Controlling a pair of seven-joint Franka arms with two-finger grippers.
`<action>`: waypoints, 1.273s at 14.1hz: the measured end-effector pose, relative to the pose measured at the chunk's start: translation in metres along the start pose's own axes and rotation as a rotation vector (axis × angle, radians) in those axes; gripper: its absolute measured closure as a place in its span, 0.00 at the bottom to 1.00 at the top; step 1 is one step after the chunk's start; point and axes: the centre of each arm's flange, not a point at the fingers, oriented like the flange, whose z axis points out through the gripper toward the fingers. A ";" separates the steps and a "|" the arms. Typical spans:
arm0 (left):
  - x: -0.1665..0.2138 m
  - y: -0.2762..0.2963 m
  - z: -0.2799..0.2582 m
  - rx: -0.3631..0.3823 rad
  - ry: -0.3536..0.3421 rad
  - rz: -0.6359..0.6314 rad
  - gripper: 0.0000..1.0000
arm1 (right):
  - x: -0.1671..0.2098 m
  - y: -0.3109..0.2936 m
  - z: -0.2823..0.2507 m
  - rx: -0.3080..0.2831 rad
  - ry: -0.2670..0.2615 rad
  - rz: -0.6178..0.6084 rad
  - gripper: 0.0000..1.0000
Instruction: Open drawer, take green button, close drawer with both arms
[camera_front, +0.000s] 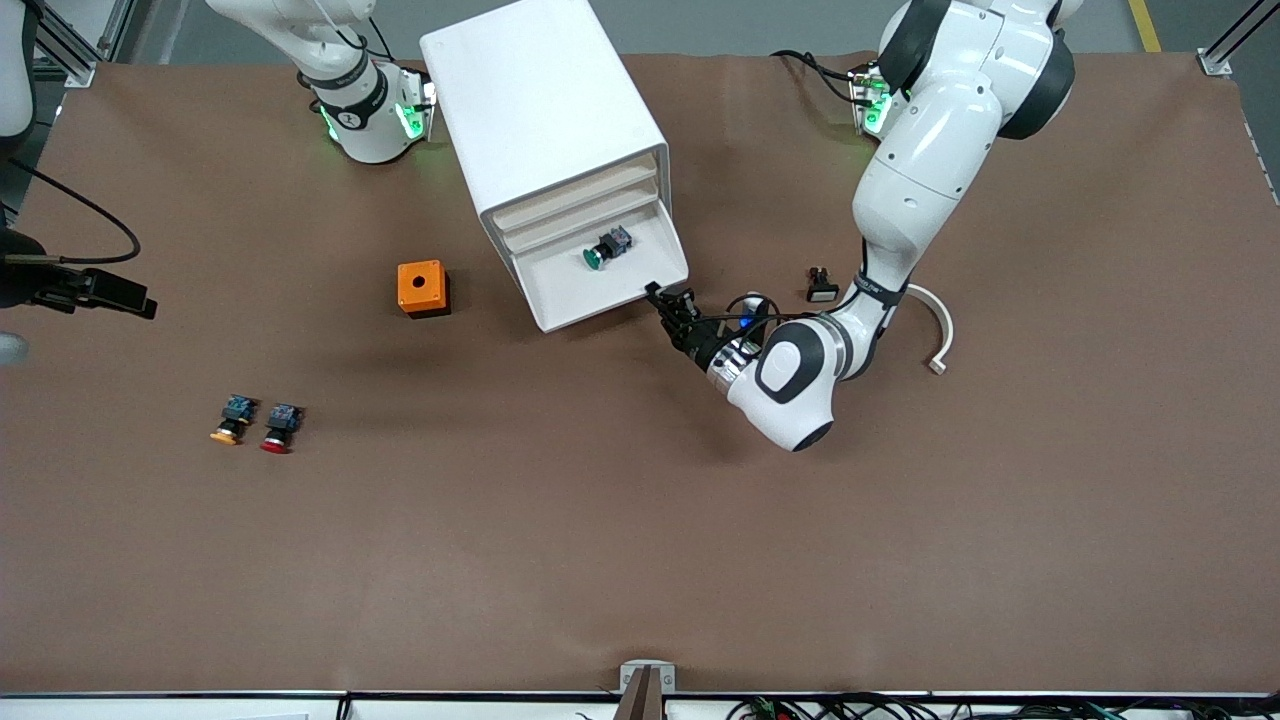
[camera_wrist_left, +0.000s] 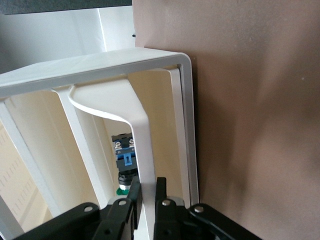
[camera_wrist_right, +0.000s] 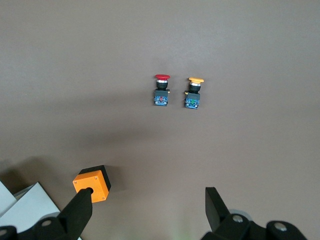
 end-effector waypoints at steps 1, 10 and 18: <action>0.000 0.000 0.000 0.000 0.000 -0.001 0.86 | 0.000 -0.001 -0.001 0.000 0.002 -0.001 0.00; 0.008 0.007 -0.033 -0.014 -0.047 -0.015 0.86 | 0.000 -0.021 -0.005 0.004 0.010 0.093 0.00; 0.010 0.009 -0.049 -0.028 -0.074 -0.010 0.82 | -0.002 -0.060 -0.005 0.009 0.006 0.195 0.00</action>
